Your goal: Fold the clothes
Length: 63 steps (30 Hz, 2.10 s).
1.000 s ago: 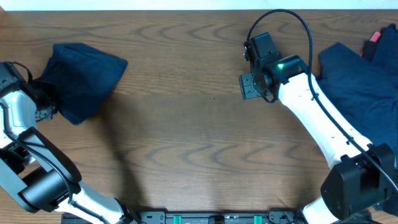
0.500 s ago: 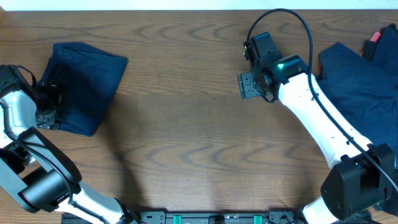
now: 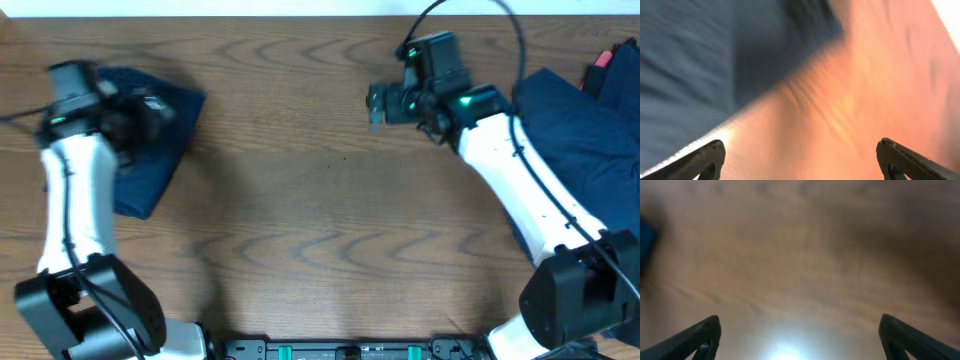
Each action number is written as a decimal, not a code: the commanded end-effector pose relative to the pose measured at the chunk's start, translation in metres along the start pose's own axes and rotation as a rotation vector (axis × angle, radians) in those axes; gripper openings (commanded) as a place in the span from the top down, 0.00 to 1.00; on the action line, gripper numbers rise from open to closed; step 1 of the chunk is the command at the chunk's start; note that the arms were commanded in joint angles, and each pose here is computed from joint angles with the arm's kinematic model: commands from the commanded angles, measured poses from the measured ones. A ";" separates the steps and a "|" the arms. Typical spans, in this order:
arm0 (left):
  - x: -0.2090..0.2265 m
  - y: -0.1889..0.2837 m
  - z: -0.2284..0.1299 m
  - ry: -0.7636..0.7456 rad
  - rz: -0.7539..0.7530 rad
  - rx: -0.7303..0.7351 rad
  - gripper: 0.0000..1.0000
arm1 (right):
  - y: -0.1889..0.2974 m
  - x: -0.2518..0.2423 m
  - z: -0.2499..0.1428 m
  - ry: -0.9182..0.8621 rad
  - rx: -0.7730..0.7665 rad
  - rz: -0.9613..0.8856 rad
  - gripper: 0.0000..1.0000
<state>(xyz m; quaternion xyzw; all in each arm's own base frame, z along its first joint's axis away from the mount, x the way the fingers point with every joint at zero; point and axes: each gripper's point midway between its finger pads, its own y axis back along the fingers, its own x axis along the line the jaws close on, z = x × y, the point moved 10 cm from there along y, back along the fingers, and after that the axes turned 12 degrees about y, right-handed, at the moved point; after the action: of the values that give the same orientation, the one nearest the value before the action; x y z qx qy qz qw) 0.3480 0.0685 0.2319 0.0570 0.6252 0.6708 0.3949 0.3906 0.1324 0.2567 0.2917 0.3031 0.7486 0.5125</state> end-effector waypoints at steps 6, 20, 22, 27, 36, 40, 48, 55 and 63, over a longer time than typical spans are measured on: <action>-0.034 -0.010 -0.089 -0.469 0.172 0.187 0.02 | 0.017 -0.072 -0.009 -0.197 0.047 -0.067 0.01; -0.004 0.023 -0.114 -0.495 0.401 0.321 0.02 | 0.077 -0.133 -0.062 -0.312 0.315 -0.290 0.01; -0.008 0.037 -0.112 -0.510 0.339 0.256 0.02 | 0.086 -0.125 -0.062 -0.285 0.288 -0.295 0.01; -0.013 0.082 -0.113 -0.537 0.186 0.094 0.01 | 0.116 -0.100 -0.073 -0.222 0.136 -0.298 0.01; 0.022 0.143 -0.140 -0.571 -0.045 -0.207 0.02 | 0.160 -0.069 -0.146 -0.217 -0.125 -0.353 0.01; 0.056 0.149 -0.156 -0.541 -0.075 -0.323 0.02 | 0.179 -0.063 -0.166 -0.221 -0.208 -0.396 0.01; 0.081 0.147 -0.171 -0.532 -0.142 -0.405 0.02 | 0.198 -0.056 -0.175 -0.211 -0.300 -0.396 0.01; 0.084 0.146 -0.173 -0.534 -0.120 -0.382 0.02 | 0.198 -0.056 -0.175 -0.212 -0.295 -0.395 0.01; 0.084 0.146 -0.173 -0.534 -0.120 -0.382 0.02 | 0.198 -0.056 -0.175 -0.212 -0.295 -0.395 0.01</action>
<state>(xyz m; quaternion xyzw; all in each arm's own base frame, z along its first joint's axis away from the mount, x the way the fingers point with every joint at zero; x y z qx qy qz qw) 0.1254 -0.0054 0.2895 0.1196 0.3663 0.7087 0.5911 0.1605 -0.0054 0.2892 0.2191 0.1864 0.6409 0.7117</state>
